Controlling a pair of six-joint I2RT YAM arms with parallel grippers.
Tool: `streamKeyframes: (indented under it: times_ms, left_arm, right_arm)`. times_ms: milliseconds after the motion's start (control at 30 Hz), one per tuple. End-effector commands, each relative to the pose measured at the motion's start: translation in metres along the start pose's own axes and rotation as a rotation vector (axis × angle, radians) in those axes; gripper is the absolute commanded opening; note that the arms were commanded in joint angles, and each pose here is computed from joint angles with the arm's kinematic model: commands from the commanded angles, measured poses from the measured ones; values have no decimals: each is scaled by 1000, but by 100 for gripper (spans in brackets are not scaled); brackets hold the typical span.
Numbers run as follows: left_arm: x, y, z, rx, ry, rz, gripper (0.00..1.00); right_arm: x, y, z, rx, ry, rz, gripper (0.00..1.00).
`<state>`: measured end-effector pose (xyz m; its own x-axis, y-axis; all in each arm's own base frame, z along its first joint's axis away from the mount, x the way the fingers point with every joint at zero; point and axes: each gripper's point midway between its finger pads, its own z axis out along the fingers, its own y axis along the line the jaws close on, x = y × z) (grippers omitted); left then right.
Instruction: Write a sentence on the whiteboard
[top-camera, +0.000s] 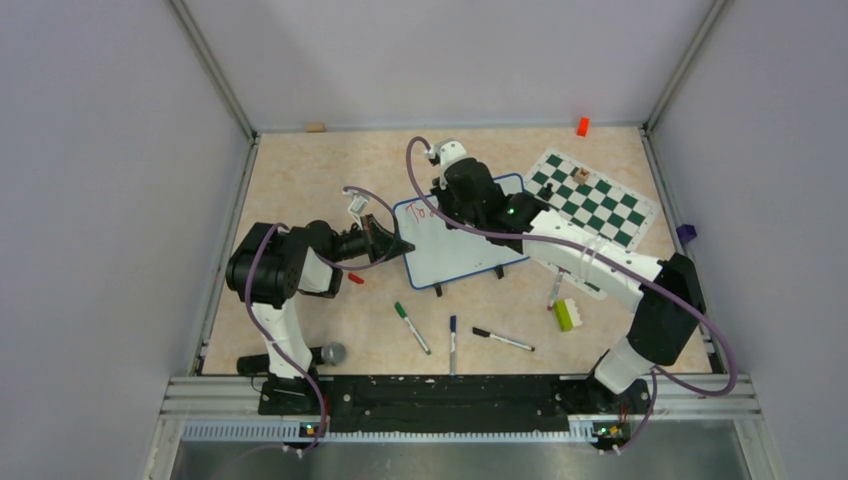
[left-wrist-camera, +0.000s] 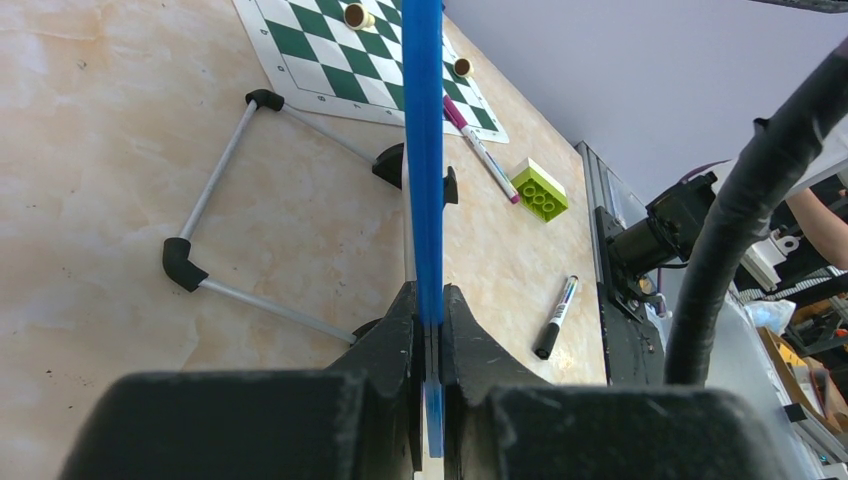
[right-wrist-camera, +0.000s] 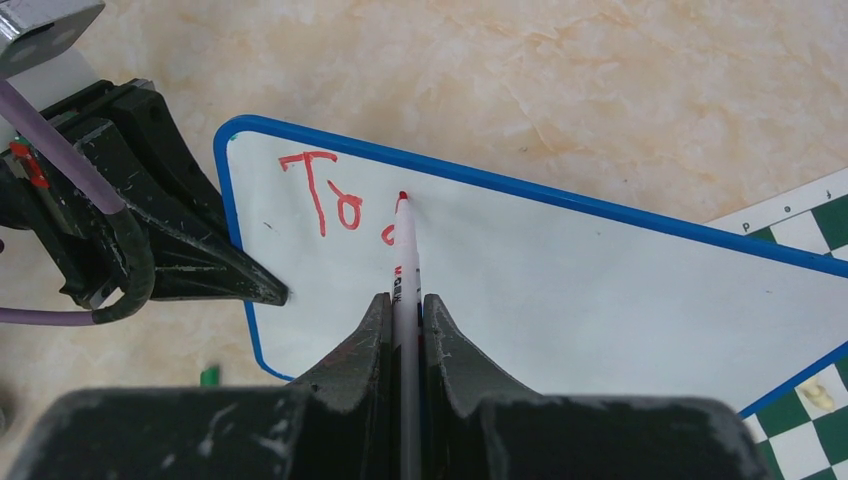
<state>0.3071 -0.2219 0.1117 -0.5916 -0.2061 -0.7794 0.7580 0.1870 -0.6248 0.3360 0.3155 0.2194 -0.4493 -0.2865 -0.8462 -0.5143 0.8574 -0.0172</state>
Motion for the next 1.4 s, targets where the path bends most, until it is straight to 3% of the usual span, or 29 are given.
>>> streamKeyframes:
  times_ms: [0,1367]
  left_arm:
    - [2,-18,0,102,34,164,0]
    - [1,-19,0,101,33,164,0]
  right_arm:
    - [-27,-15,3,50,-71,15,0]
    - [11,-12,-14,-4,6,24,0]
